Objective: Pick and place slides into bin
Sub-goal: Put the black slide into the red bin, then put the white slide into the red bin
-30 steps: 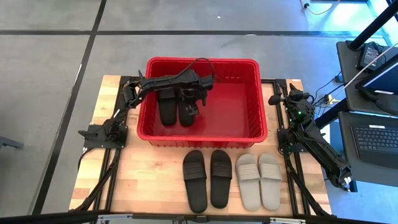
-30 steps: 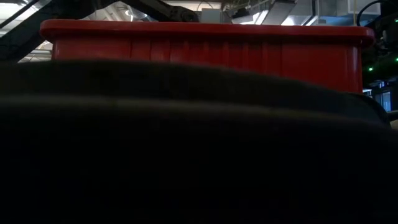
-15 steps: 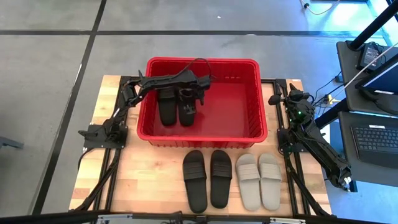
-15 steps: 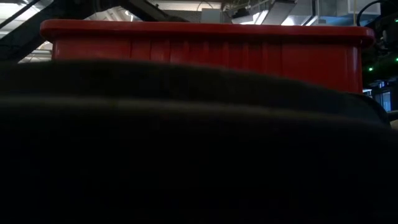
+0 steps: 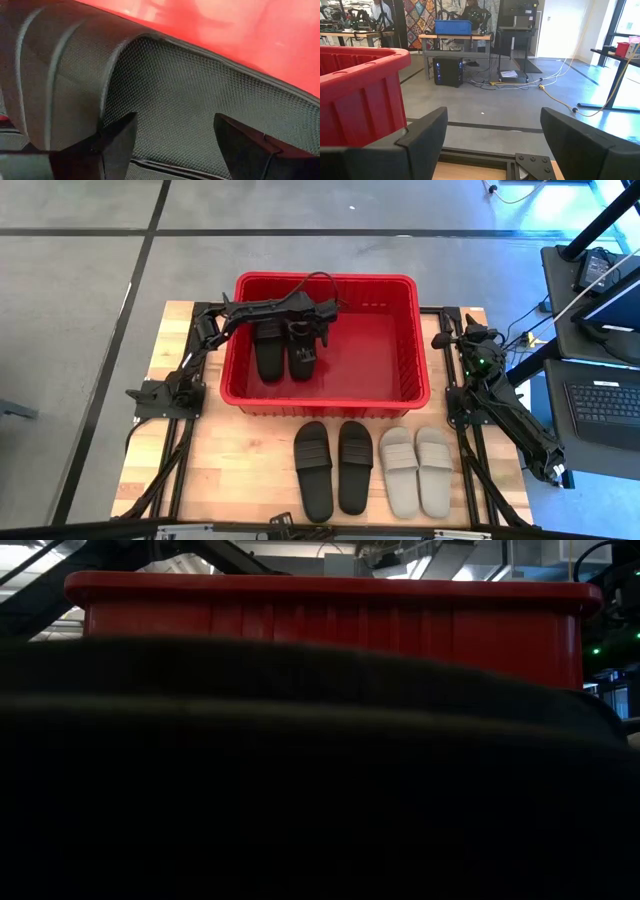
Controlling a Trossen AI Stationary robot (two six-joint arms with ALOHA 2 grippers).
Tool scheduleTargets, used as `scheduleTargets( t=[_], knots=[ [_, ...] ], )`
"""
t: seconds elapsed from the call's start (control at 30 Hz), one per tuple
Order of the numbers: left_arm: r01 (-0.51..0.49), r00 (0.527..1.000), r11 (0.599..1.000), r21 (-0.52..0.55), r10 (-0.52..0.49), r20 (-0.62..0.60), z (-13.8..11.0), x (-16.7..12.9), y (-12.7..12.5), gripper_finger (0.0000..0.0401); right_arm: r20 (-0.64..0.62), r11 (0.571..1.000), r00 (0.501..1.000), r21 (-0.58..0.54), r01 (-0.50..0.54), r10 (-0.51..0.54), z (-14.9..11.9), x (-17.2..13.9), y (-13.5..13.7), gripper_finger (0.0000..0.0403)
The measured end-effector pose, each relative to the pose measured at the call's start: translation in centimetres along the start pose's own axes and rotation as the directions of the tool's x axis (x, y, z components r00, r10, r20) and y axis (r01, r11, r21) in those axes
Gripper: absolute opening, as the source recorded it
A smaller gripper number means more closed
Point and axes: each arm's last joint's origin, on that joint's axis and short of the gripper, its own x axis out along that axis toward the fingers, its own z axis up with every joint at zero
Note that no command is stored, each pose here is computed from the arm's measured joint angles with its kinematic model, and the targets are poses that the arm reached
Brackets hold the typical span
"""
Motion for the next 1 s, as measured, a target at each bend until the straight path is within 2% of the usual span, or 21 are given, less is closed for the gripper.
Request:
scheduleTargets(
  t=[0.17,0.27,0.43,0.57,0.73,0.83,0.93,1.0],
  knots=[
    [0.039,0.999,0.999,0.007,-0.039,-0.011,-0.1,0.0,-0.4,0.0260,0.000,1.000,1.000,0.000,0.000,0.000,0.0,0.0,0.0,0.0320],
    [0.090,0.995,0.996,0.012,-0.089,-0.045,-0.4,-0.1,-0.8,0.0260,0.000,1.000,1.000,0.000,0.000,0.000,0.0,0.0,0.0,0.0320],
    [0.112,0.989,0.993,0.024,-0.109,-0.101,-0.9,-0.2,-1.7,0.0260,0.000,1.000,1.000,0.000,0.000,0.000,0.0,0.0,0.0,0.0320],
    [0.132,0.989,0.991,0.004,-0.131,-0.074,-1.3,-1.7,-2.4,0.0260,0.000,1.000,1.000,0.000,0.000,0.000,0.0,0.0,0.0,0.0320],
    [0.164,0.983,0.986,-0.028,-0.161,0.091,-2.4,-6.5,-3.2,0.0260,0.000,1.000,1.000,0.000,-0.001,0.001,0.0,0.0,0.0,0.0320],
    [0.179,0.957,0.982,-0.059,-0.160,0.240,-3.6,-10.3,-3.7,0.0260,-0.001,1.000,1.000,0.000,-0.002,0.002,0.0,0.0,0.0,0.0320],
    [0.211,0.898,0.974,-0.079,-0.161,0.409,-4.8,-14.1,-4.7,0.0260,-0.002,1.000,1.000,0.000,-0.001,0.001,0.0,0.0,0.0,0.0320],
    [0.230,0.843,0.972,-0.055,-0.170,0.510,-5.6,-16.3,-5.9,0.0260,-0.002,1.000,1.000,-0.001,-0.002,0.002,0.0,0.0,0.0,0.0320]
  ],
)
